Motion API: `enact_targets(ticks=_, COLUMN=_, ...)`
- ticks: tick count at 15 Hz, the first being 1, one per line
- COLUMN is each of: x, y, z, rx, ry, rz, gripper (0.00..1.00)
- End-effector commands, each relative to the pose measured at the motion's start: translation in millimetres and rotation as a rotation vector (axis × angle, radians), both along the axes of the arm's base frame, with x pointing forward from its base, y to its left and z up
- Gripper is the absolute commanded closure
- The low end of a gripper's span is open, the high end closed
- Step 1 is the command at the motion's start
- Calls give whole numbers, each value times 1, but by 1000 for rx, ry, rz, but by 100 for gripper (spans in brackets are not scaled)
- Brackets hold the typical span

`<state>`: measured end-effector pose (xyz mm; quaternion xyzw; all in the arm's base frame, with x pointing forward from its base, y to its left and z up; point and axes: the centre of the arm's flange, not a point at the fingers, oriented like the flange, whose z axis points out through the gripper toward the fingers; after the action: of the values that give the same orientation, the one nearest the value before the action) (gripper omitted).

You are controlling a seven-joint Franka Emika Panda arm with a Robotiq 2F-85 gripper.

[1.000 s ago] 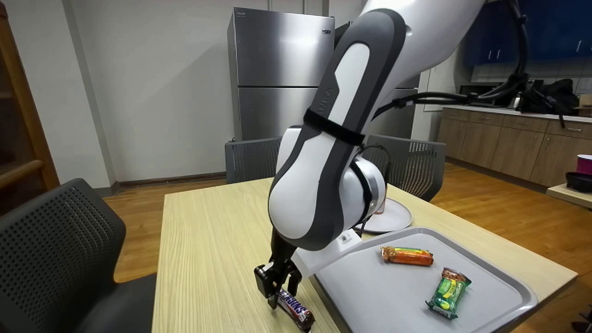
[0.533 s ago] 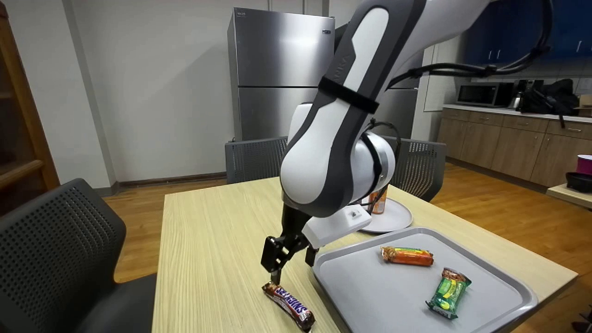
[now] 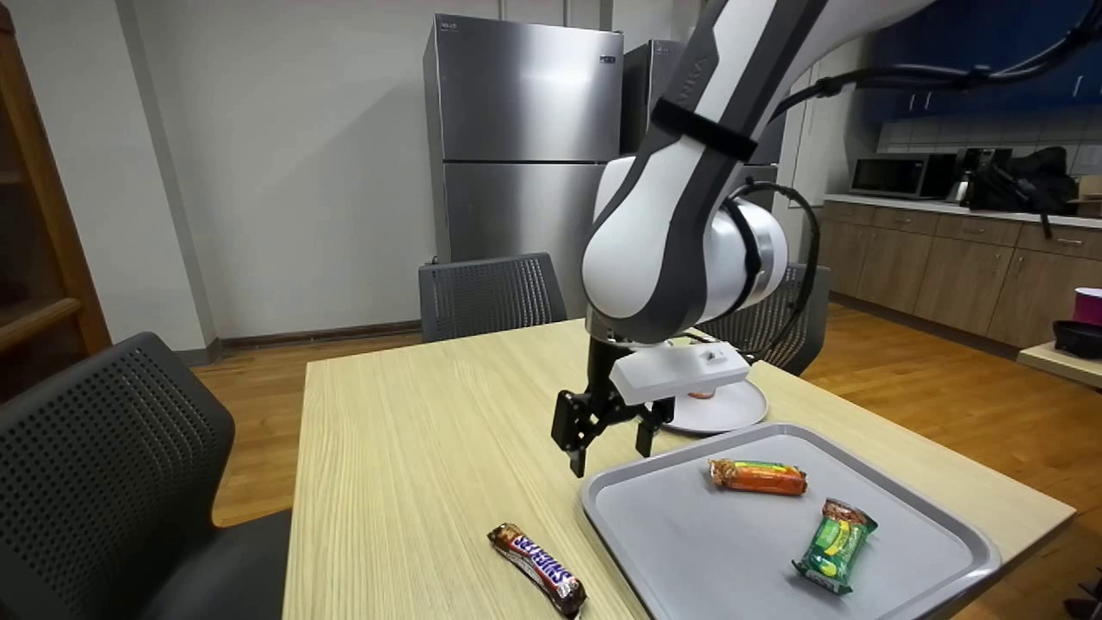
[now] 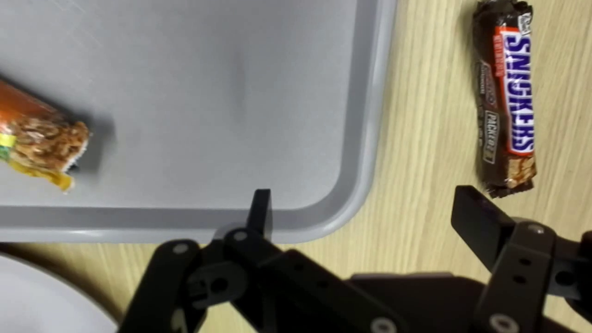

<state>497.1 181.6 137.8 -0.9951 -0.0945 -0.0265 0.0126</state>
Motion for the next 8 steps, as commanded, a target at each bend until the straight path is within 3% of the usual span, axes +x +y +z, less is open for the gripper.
enact_targets(ticks=1, x=-7, y=-32, z=17, rx=-14, ry=21, rz=-167, gripper=0)
enact_targets(ticks=8, x=-9, y=-95, z=13, rx=-58, ry=51, rz=-481, gripper=0)
